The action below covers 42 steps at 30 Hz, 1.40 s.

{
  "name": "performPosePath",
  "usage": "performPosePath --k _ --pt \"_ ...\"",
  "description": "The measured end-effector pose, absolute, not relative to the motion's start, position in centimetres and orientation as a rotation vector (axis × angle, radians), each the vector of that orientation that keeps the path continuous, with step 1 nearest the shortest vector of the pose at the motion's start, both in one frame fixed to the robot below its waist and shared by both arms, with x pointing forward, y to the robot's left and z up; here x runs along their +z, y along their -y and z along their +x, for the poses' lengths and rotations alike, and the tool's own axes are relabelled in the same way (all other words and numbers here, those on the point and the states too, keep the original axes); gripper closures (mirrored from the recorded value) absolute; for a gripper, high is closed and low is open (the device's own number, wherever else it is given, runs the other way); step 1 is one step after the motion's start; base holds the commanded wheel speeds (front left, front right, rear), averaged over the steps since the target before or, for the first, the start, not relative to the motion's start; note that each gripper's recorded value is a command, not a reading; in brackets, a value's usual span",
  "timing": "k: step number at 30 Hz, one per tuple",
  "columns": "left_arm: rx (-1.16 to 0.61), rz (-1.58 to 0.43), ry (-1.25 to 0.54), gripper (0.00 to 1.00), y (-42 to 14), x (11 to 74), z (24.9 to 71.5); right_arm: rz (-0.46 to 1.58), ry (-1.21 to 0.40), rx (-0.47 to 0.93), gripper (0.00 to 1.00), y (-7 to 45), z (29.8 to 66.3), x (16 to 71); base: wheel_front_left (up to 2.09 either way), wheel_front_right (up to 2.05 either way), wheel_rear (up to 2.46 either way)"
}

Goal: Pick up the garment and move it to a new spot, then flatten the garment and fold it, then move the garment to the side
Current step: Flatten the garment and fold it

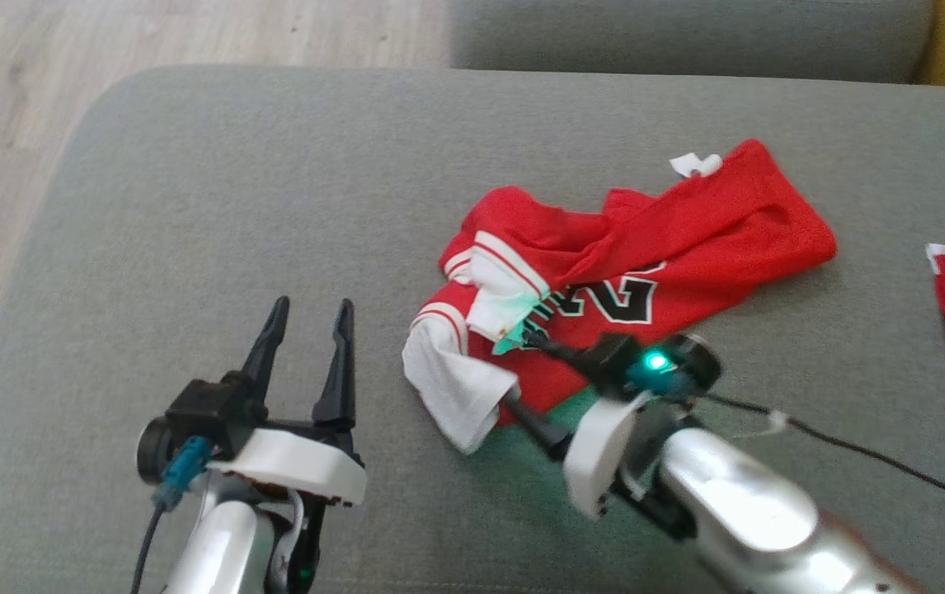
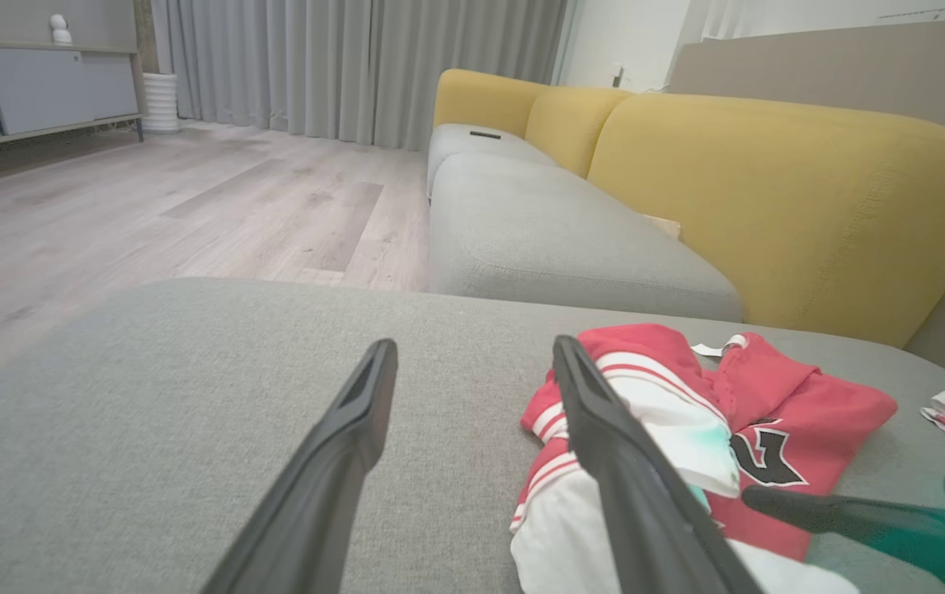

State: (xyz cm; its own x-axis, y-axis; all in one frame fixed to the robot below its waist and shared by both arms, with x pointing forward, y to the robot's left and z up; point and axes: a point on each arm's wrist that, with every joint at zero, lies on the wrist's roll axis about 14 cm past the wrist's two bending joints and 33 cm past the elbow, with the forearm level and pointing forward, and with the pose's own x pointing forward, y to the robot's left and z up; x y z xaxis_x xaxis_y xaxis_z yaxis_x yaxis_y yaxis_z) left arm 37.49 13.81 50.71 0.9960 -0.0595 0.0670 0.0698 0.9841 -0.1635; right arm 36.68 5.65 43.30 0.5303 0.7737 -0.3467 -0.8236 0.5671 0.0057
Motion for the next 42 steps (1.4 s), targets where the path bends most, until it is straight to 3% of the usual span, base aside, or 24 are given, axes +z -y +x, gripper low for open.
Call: performPosePath --k 12,22,33,42 --pt "-0.162 -0.175 0.090 0.00 -10.8 51.7 38.8 0.010 -0.256 0.527 0.00 7.0 40.2 45.3 0.00 0.00 0.00" --pt "-0.220 -0.182 0.097 0.00 -8.8 52.1 39.4 0.156 -0.111 0.273 0.00 12.8 39.2 47.4 0.00 0.00 0.00" --pt "-0.226 -0.185 0.086 0.00 -8.8 51.7 39.4 0.189 -0.099 0.250 0.00 12.2 38.9 47.2 0.00 0.00 0.00" --pt "-0.193 -0.172 0.071 0.00 -9.9 51.0 38.9 0.205 -0.111 0.351 0.00 8.4 39.5 47.1 0.00 0.00 0.00"
